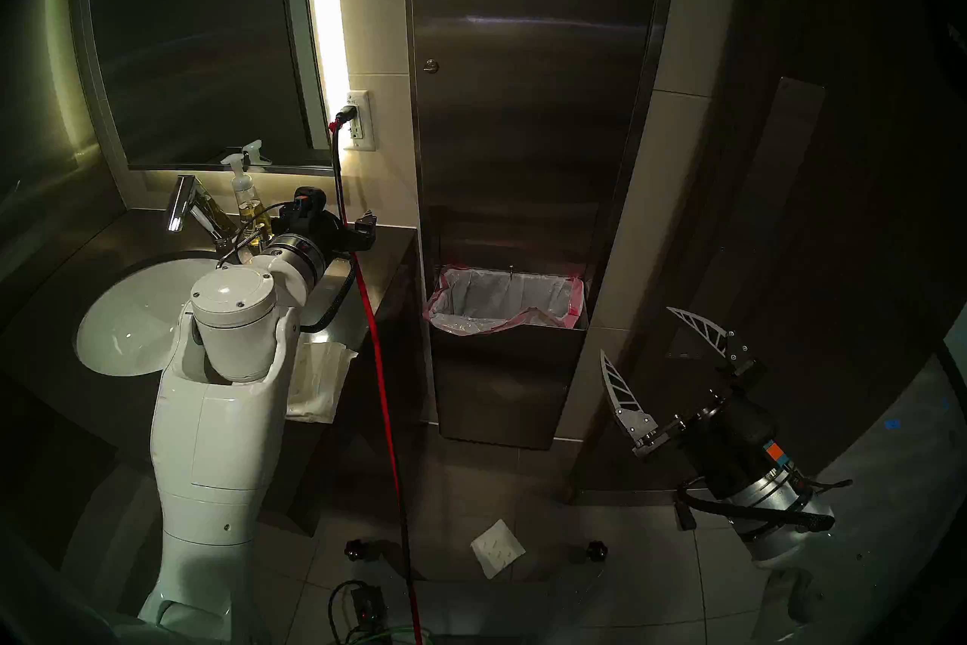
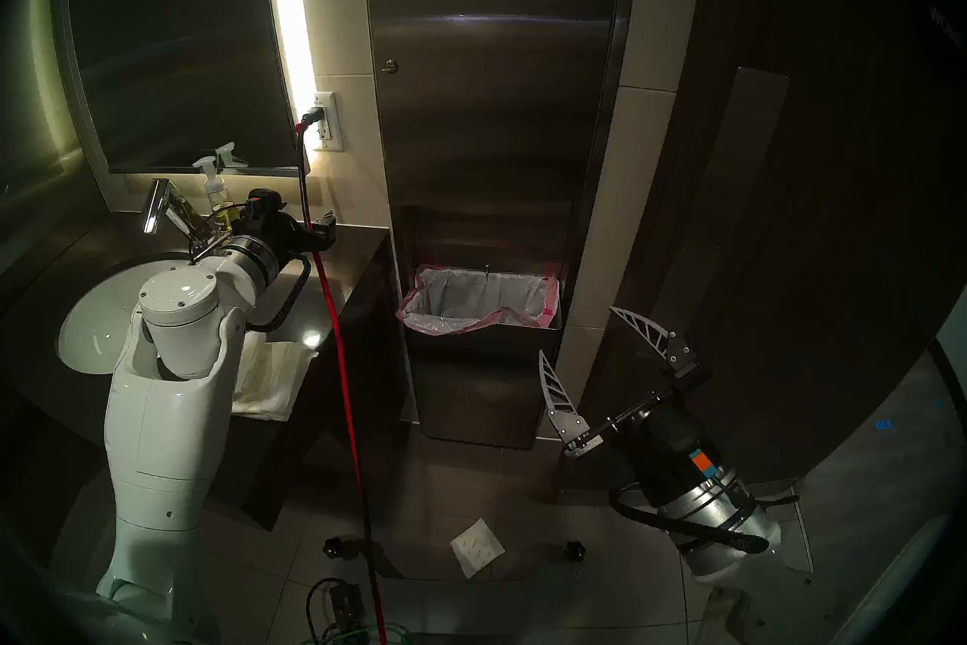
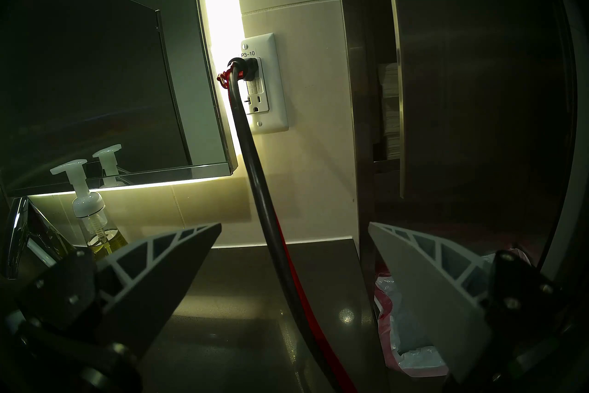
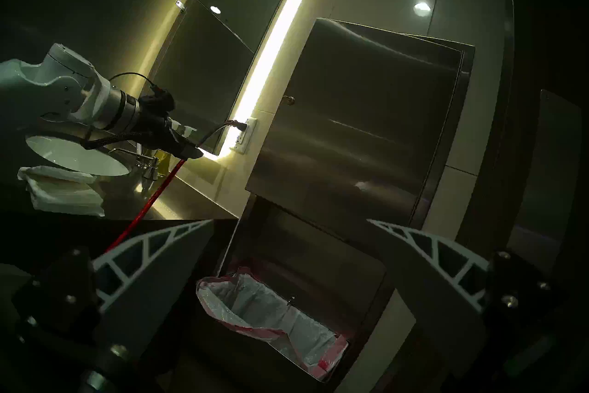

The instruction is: Twist key and open towel dispenser

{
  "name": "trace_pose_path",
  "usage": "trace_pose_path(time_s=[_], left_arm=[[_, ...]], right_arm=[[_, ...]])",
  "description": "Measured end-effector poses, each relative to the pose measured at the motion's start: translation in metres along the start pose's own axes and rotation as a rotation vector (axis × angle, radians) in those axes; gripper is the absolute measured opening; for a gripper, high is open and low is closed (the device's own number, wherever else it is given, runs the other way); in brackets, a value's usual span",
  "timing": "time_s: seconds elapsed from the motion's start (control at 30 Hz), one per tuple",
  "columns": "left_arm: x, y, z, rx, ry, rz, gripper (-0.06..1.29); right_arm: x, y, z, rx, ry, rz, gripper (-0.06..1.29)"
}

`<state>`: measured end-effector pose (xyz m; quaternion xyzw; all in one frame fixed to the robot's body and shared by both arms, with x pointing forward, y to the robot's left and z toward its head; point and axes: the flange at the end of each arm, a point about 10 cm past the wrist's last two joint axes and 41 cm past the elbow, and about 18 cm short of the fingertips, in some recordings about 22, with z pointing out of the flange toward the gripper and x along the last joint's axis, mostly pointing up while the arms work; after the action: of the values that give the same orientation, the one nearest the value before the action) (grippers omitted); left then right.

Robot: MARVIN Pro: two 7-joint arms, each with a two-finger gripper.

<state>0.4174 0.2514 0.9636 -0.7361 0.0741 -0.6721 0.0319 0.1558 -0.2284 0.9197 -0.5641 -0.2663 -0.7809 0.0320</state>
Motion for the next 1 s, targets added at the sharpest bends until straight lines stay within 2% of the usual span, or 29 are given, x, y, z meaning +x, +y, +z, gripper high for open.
trace_pose_path(time_s=[0.57, 1.0], left_arm=[[0.002, -0.002, 0.0, -0.01, 0.012, 0.004, 1.26], [0.035, -0.036, 0.002, 0.011, 0.127, 0.049, 1.26]], right_arm=[[0.0, -0.001, -0.001, -0.01, 0.001, 0.001, 1.25], [0.001, -0.001, -0.001, -0.014, 0.004, 0.0, 1.25]])
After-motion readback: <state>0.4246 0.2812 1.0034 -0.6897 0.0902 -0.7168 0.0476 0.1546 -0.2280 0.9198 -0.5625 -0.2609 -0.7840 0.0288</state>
